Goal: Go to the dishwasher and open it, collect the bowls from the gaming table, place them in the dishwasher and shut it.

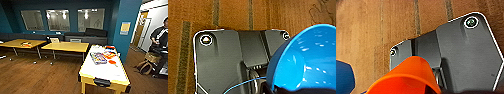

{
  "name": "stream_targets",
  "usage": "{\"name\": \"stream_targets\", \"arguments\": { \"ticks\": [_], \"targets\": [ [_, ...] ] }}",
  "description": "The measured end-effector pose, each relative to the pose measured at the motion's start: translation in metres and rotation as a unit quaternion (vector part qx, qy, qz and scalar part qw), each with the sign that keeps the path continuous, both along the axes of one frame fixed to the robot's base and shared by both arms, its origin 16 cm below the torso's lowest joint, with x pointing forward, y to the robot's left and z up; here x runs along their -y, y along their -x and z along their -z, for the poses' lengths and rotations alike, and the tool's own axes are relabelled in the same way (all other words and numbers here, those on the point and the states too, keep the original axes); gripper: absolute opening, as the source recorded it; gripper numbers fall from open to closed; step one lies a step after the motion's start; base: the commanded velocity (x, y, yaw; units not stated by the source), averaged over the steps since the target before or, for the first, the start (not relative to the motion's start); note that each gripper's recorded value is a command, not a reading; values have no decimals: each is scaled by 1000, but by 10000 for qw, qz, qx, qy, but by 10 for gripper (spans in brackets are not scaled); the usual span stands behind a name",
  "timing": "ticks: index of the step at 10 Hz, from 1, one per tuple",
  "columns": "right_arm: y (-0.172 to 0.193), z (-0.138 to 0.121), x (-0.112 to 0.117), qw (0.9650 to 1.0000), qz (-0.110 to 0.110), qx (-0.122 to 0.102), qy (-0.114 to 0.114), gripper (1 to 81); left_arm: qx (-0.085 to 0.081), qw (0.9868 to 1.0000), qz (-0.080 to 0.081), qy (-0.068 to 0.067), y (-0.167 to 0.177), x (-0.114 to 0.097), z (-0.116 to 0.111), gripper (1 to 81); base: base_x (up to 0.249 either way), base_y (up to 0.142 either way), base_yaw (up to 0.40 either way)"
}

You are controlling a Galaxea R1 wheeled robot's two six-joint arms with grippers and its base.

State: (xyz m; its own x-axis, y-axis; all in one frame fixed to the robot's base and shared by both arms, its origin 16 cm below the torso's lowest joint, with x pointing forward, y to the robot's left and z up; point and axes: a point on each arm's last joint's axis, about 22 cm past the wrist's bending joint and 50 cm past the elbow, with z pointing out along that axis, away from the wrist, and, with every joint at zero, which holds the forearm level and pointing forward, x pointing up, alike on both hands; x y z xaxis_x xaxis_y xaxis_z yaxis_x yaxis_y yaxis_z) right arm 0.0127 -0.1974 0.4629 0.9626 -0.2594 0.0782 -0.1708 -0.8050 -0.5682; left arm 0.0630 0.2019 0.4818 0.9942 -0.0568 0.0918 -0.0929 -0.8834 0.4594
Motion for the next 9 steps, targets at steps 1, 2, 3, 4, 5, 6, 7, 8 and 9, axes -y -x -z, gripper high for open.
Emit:
{"name": "stream_targets", "arguments": {
  "ticks": [1,2,3,4,5,6,7,8,9],
  "targets": [
    [2,2,-1,10000,-55,-16,43,10,-2,10000,6,-76,1,-3,5,10,0,0,0],
    [1,3,-5,9999,-95,5,50,10,20,9999,2,-123,-1,-4,9,10,0,0,0],
    [3,5,-6,9999,-147,14,78,10,43,9999,22,-162,0,-4,13,10,0,0,0],
    [10,6,-10,9997,-220,-2,90,10,19,9998,28,-198,6,-3,17,10,0,0,0],
    [17,7,-14,9995,-303,-17,83,10,-15,9997,30,-246,13,-4,21,10,0,0,0],
    [24,5,-19,9992,-390,-17,41,10,-9,9996,33,-292,16,-7,25,10,0,0,0],
    [33,4,-22,9991,-432,-48,1,10,30,9994,63,-325,20,-10,28,10,0,0,0],
    [37,4,-21,9990,-430,-83,-7,10,59,9993,81,-356,27,-15,32,10,0,0,0],
    [39,4,-18,9990,-432,-91,11,10,64,9991,69,-408,34,-22,35,10,0,0,0]
  ]
}}
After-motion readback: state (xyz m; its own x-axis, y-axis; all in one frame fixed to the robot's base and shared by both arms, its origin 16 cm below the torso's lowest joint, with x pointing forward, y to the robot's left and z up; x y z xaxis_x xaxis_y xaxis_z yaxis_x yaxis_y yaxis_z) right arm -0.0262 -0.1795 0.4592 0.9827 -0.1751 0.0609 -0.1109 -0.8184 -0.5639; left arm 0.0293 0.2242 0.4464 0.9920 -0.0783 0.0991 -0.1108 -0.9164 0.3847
